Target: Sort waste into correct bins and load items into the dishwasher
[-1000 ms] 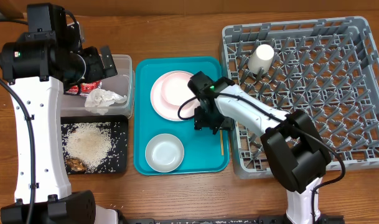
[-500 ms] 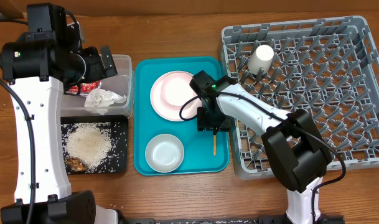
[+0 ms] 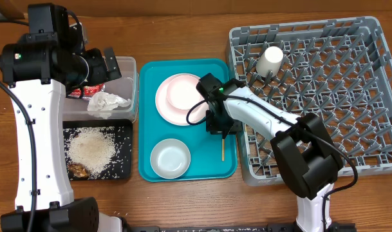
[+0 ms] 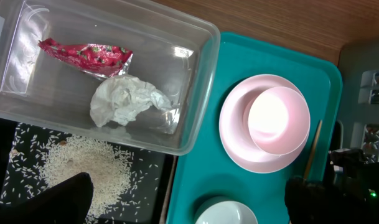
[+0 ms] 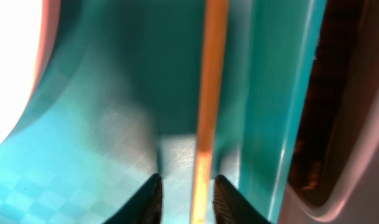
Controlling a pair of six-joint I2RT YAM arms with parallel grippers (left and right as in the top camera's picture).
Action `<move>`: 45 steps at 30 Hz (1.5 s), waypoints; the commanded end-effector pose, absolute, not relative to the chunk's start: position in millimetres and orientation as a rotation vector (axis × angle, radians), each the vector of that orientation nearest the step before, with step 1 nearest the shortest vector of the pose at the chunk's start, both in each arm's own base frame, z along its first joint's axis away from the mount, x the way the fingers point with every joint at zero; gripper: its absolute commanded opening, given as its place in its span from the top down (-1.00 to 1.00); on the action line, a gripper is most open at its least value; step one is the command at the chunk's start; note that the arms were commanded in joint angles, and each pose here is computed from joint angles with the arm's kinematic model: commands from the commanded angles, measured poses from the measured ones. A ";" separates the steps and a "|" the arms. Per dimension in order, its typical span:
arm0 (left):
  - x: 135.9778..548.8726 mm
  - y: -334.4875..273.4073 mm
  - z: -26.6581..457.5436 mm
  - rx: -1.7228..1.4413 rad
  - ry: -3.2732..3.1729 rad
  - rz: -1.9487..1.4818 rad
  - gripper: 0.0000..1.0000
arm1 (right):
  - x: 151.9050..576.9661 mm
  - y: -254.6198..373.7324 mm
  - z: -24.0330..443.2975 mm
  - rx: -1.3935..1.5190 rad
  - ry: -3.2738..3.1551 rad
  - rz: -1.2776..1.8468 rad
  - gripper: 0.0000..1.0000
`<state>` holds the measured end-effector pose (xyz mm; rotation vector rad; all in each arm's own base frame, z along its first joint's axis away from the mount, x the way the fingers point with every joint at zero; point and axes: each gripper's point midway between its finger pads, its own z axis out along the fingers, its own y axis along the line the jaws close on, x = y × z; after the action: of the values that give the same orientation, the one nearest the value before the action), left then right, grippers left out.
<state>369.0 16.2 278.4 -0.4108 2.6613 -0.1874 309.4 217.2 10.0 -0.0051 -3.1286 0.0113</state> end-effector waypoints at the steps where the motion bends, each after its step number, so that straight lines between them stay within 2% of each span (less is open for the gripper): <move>1: 370.1 17.8 276.3 -0.431 2.664 -0.174 -1.00 | 308.4 215.7 6.9 0.027 -3.147 0.074 0.52; 17: 370.1 17.8 276.3 -0.431 2.664 -0.174 -1.00 | 305.2 220.5 7.3 0.078 -3.166 0.119 0.74; 40: 370.1 17.8 276.3 -0.431 2.664 -0.174 -1.00 | 302.6 216.9 -0.6 0.109 -3.165 0.134 0.66; 42: 370.1 17.8 276.3 -0.432 2.664 -0.174 -1.00 | 302.7 217.0 -0.6 0.109 -3.165 0.133 0.78; 45: 370.1 17.8 276.3 -0.431 2.664 -0.174 -1.00 | 303.2 217.4 -0.4 0.108 -3.167 0.131 0.85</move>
<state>369.0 16.2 278.4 -0.4108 2.6613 -0.1874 305.0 221.4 4.7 0.1045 -3.1728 0.1053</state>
